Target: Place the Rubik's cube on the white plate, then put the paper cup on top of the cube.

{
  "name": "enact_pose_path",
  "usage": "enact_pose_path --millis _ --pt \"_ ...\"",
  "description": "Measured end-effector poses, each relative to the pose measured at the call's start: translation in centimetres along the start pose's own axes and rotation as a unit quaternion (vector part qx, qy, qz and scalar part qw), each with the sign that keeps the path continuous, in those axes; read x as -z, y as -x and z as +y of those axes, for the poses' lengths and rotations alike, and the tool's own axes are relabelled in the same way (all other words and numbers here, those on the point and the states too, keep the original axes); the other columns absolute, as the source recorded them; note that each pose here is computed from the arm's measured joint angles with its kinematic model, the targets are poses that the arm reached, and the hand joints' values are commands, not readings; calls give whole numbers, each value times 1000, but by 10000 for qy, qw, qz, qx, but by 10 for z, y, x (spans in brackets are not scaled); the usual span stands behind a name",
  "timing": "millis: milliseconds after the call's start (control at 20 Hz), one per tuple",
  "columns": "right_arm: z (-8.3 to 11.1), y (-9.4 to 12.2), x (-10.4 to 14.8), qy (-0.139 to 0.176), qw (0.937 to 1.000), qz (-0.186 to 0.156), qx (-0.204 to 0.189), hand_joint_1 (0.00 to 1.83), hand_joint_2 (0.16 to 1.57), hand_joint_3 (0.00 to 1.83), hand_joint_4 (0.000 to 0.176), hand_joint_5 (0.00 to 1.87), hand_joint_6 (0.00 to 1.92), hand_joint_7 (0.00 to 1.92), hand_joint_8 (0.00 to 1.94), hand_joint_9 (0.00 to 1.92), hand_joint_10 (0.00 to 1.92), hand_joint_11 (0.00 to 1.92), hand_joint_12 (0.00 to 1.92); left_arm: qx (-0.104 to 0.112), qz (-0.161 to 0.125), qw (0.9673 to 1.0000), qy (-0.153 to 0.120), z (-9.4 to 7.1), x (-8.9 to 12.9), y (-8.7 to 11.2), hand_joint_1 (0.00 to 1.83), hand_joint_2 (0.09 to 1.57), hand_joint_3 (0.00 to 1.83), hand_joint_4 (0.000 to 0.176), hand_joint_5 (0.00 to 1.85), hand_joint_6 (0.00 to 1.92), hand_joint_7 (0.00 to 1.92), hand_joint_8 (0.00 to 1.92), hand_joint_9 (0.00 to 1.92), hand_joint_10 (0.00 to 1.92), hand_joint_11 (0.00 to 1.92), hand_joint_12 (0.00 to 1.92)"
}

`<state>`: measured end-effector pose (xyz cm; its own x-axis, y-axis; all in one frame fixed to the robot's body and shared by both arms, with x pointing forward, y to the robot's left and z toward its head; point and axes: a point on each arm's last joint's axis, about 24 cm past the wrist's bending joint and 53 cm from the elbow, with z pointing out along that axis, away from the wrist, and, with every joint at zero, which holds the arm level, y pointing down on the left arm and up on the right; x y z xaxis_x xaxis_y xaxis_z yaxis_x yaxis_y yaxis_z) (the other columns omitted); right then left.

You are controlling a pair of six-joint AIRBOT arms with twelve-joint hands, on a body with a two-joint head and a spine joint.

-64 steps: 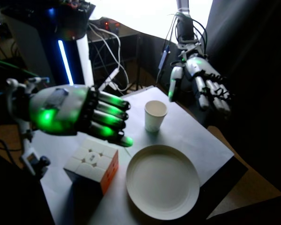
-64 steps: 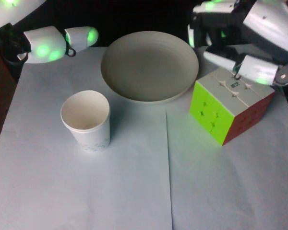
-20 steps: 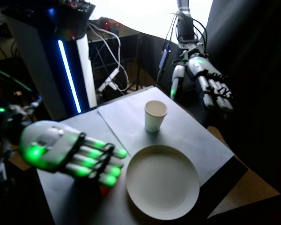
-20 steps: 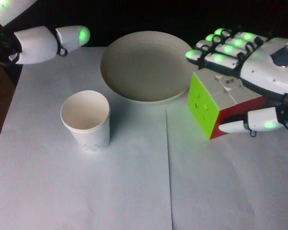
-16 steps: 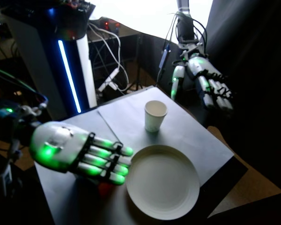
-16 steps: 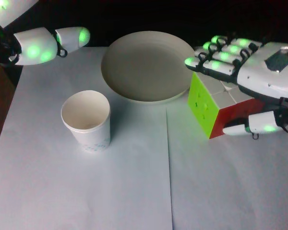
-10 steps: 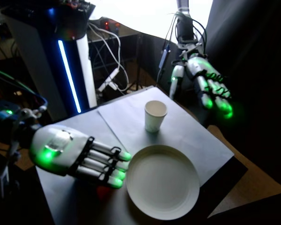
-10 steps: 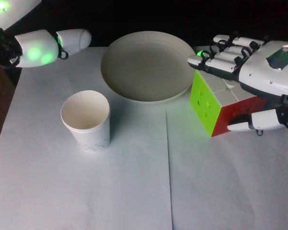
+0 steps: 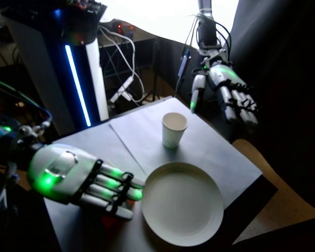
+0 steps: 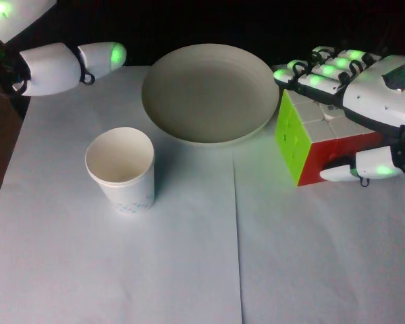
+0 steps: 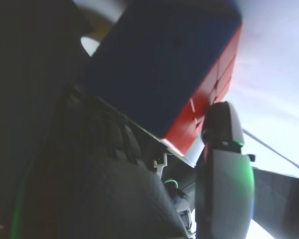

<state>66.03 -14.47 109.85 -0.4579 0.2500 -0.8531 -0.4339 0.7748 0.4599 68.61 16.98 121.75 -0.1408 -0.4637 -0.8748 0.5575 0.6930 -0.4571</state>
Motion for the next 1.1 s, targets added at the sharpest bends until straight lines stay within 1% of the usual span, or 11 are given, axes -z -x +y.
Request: enact_pose_path --millis 150,250,350,450,550,700,750,850,900,1000,1100 --pt "1 0 -3 -1 9998 -63 -170 962 1063 1 0 72 20 304 54 84 1230 66 1846 5 -18 10000 11 1 1 2 343 1307 1 90 55 6 0 0 0 0 0 381" --pt "2 3 -3 7 9996 -124 -234 1050 1077 0 0 246 132 430 300 230 1477 326 1919 26 -21 10000 41 2 2 1 309 1303 0 95 67 2 5 0 0 0 0 531" --pt "1 5 -2 19 9991 -236 -338 1124 1075 0 0 126 888 288 1116 420 1692 576 1921 33 -31 10000 45 3 2 2 323 1315 4 78 74 2 12 1 2 1 0 604" --pt "0 8 -1 30 9984 -349 -435 1145 1086 2 0 181 1361 358 1447 555 1869 706 1921 33 -37 10000 40 2 2 2 374 1303 0 94 63 0 0 0 0 0 0 295" --pt "1 10 -1 54 9983 -401 -419 1215 1090 1 0 216 1430 426 1613 697 1921 843 1921 32 -30 10000 44 3 2 1 356 1304 0 85 77 1 7 0 0 0 0 596" --pt "2 14 0 71 9978 -476 -455 1315 1170 83 0 292 1568 769 1409 834 1921 967 1921 31 -22 10000 48 3 3 1 379 1311 0 88 65 0 0 0 0 0 0 446" --pt "2 15 0 70 9976 -497 -470 1152 1296 40 0 498 1530 734 1619 823 1921 966 1921 31 -22 10000 48 3 3 1 381 1308 0 96 60 2 0 0 0 0 0 369" --pt "2 17 0 84 9973 -538 -484 1302 1235 3 0 245 1575 719 1461 776 1921 963 1921 31 -22 10000 48 3 3 1 399 1312 0 76 84 2 15 1 11 3 0 586" --pt "2 17 0 90 9973 -548 -486 1181 1131 0 0 224 1555 401 1583 669 1921 860 1921 31 -22 10000 48 3 3 1 360 1311 0 87 66 3 1 0 1 0 0 534" --pt "3 19 0 110 9971 -579 -485 1280 1138 0 0 209 1636 445 1544 674 1921 873 1921 31 -22 10000 48 3 3 1 384 1303 0 101 58 0 0 0 0 0 0 246" --pt "5 22 1 153 9967 -645 -479 1295 1212 6 0 191 1590 633 1509 700 1921 908 1921 31 -22 10000 48 3 3 1 369 1304 0 90 82 1 0 0 0 0 0 420"
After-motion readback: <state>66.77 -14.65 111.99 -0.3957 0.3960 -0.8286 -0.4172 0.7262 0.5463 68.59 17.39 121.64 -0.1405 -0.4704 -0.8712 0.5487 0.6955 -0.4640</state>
